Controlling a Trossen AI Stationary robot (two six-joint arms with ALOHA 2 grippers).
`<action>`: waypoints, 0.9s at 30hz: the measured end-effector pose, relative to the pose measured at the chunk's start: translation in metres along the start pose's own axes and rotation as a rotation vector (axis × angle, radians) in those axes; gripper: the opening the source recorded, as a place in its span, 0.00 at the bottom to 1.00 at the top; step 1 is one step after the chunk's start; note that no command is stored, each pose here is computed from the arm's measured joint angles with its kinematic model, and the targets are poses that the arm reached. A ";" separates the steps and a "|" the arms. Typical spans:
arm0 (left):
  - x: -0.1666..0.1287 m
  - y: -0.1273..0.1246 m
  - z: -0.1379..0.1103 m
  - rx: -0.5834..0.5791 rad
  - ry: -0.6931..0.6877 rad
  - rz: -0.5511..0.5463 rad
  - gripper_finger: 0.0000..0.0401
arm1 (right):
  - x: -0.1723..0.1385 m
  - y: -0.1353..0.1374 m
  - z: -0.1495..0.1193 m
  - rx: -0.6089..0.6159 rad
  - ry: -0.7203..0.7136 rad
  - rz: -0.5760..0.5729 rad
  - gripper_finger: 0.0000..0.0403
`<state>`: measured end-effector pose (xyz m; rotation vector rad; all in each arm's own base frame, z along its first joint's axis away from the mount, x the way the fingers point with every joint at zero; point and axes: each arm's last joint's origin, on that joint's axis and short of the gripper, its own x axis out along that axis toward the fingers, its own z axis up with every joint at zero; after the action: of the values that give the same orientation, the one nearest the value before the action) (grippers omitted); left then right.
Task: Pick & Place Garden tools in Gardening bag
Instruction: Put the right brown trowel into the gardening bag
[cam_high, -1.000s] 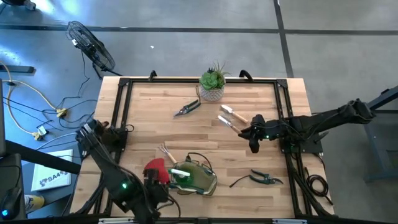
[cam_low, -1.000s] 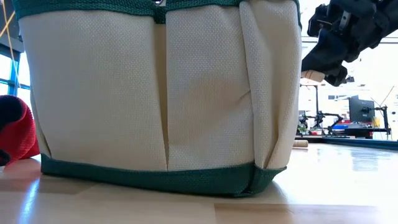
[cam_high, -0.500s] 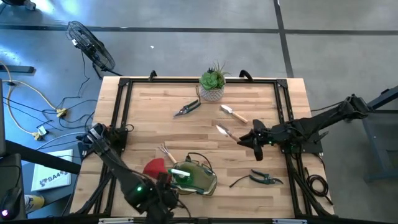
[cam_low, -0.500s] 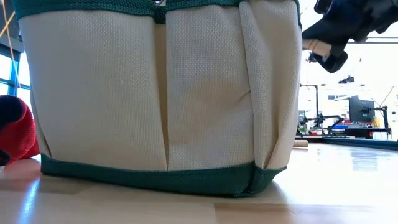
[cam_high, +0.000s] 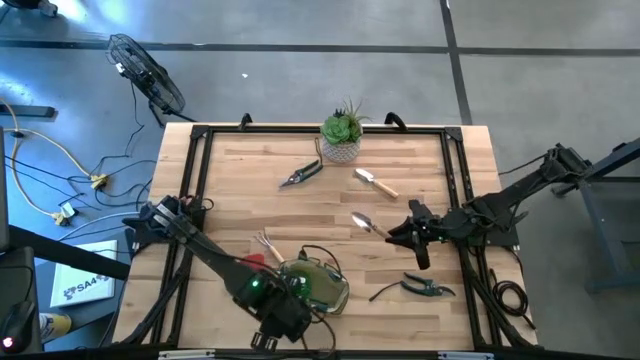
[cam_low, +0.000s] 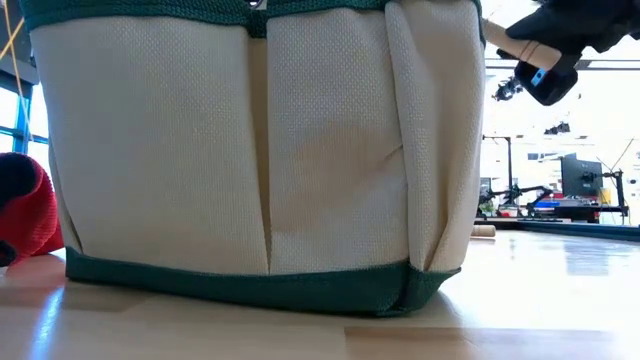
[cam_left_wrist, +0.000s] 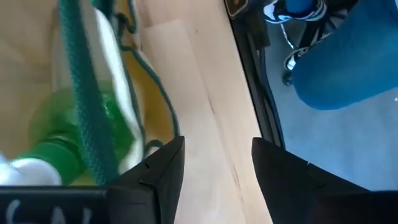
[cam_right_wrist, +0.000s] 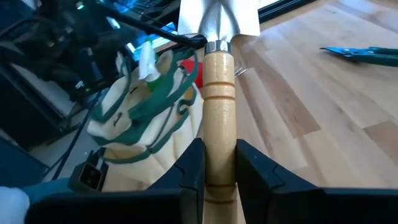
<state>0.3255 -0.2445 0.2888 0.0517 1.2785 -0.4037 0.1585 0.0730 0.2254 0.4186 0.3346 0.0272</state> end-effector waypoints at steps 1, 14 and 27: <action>0.000 0.002 0.001 -0.003 0.003 -0.002 0.45 | -0.001 0.002 -0.001 -0.015 0.005 0.012 0.12; 0.002 -0.002 -0.006 -0.186 0.105 -0.083 0.45 | 0.006 0.011 -0.009 -0.130 0.039 0.020 0.12; 0.026 0.037 -0.003 -0.144 0.135 -0.199 0.45 | 0.022 0.038 0.003 -0.172 0.085 0.068 0.12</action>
<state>0.3404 -0.2159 0.2567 -0.1740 1.4484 -0.4840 0.1819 0.1080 0.2367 0.2585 0.3986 0.1391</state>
